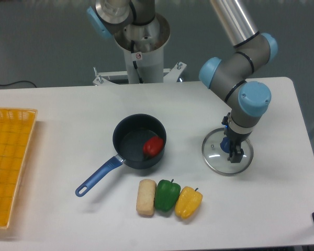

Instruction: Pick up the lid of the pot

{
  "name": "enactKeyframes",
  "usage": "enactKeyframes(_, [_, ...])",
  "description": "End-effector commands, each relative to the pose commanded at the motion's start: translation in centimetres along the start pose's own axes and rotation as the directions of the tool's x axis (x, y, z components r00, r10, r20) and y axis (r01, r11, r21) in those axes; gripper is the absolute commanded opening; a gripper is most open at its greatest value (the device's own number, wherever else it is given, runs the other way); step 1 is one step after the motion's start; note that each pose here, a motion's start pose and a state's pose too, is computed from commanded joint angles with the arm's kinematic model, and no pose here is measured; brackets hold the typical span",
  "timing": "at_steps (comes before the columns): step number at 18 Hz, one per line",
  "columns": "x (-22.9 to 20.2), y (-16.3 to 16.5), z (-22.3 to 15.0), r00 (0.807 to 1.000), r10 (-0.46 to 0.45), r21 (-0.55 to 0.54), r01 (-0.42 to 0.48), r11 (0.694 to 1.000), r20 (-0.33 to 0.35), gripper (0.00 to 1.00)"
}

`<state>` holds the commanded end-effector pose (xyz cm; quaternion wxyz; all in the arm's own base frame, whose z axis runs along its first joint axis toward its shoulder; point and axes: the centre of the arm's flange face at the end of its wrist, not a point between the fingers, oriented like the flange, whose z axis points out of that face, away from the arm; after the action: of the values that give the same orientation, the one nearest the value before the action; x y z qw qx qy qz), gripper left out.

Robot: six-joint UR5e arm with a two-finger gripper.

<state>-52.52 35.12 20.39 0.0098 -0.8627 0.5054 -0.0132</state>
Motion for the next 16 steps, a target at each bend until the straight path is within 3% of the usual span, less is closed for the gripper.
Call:
enactKeyframes(2, [0.00, 0.00, 0.00, 1.000, 0.000, 0.000, 0.000, 1.000, 0.000, 0.74])
enactKeyframes(6, [0.02, 0.00, 0.02, 1.000, 0.000, 0.000, 0.000, 1.000, -0.002, 0.64])
enactKeyframes(10, [-0.01, 0.04, -0.05, 1.000, 0.000, -0.002, 0.000, 1.000, -0.002, 0.45])
enactKeyframes(16, [0.03, 0.15, -0.40, 1.000, 0.000, -0.007, 0.000, 1.000, 0.002, 0.41])
